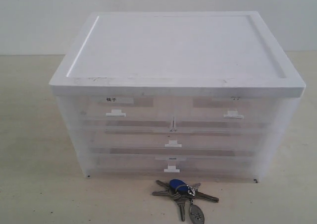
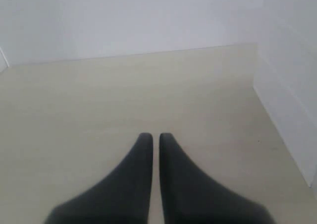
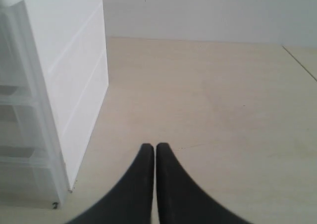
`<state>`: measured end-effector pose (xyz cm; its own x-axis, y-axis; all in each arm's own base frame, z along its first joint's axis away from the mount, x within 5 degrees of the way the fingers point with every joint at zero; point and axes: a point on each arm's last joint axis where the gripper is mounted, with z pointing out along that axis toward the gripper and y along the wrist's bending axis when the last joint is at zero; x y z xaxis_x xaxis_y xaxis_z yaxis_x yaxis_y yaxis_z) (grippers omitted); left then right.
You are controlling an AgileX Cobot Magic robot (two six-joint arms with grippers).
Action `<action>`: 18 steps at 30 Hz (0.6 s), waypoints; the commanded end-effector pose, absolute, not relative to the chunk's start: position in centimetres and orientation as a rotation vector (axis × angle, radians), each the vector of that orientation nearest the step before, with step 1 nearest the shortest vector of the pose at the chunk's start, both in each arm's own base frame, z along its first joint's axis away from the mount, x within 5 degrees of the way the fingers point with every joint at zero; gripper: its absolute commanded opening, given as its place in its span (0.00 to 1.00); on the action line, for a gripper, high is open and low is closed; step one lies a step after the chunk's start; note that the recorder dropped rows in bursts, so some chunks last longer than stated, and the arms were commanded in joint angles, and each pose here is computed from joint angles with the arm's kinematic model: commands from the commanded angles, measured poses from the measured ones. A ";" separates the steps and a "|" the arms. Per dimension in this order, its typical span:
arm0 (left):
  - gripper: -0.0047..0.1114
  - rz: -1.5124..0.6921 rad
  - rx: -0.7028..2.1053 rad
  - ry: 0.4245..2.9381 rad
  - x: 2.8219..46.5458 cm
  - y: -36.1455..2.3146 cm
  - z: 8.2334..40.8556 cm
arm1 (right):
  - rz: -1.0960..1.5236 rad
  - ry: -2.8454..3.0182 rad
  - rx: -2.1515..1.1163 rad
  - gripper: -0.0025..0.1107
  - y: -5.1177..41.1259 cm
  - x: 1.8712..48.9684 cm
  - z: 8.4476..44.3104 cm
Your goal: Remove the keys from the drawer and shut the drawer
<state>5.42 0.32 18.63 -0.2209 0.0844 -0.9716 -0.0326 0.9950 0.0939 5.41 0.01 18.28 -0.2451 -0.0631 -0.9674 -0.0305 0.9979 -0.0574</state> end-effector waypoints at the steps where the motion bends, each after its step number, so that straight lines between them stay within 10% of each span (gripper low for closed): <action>1: 0.08 0.107 0.035 1.791 5.4 0.3 18.5 | -0.036 1.812 -0.068 0.02 0.0 5.4 18.3; 18: 0.08 0.107 0.035 1.791 5.4 0.3 18.5 | -0.013 1.813 -0.051 0.02 0.0 5.4 18.3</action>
